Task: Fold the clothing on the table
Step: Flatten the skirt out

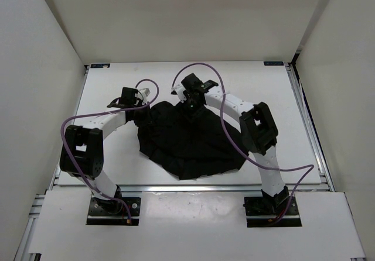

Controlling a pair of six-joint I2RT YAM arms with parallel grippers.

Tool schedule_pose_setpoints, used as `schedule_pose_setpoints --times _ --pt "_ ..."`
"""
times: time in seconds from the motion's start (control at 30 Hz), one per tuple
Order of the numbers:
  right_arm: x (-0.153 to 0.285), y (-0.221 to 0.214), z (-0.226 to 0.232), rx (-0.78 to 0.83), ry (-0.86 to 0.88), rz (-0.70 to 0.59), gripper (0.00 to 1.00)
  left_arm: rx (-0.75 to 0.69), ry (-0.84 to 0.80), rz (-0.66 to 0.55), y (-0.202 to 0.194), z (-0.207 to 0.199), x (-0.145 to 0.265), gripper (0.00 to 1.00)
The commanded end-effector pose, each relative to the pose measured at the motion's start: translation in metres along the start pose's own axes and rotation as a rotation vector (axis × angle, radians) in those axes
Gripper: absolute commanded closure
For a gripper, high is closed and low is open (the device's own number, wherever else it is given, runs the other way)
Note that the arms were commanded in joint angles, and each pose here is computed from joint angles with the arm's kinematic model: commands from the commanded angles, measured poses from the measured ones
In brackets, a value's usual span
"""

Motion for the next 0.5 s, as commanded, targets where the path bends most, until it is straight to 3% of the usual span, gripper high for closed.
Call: schedule_pose_setpoints --times 0.0,0.2,0.27,0.33,0.47 --pt "-0.002 0.023 -0.016 -0.035 0.016 -0.052 0.37 -0.027 -0.03 -0.048 0.009 -0.008 0.01 1.0" --pt "-0.03 0.024 -0.015 -0.011 0.015 -0.035 0.43 -0.021 -0.036 -0.036 0.0 -0.007 0.011 1.0" --pt "-0.038 0.019 -0.011 -0.028 0.072 -0.005 0.57 -0.003 -0.037 -0.029 -0.003 -0.006 0.011 1.0" --pt "-0.038 0.014 -0.007 -0.037 0.059 0.013 1.0 -0.004 -0.041 -0.037 -0.003 -0.006 0.013 1.0" --pt "-0.008 0.006 -0.007 -0.023 -0.01 -0.006 1.0 0.009 -0.041 -0.05 0.001 -0.004 0.016 1.0"
Point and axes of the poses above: each gripper's point midway between its finger pads, its own x axis back along the fingers, its own z axis along the line the jaws close on, y = z × x, the point moved 8 cm from there along x, back along the fingers, and after that the axes turned 8 degrees about -x, right-handed, at the moved point
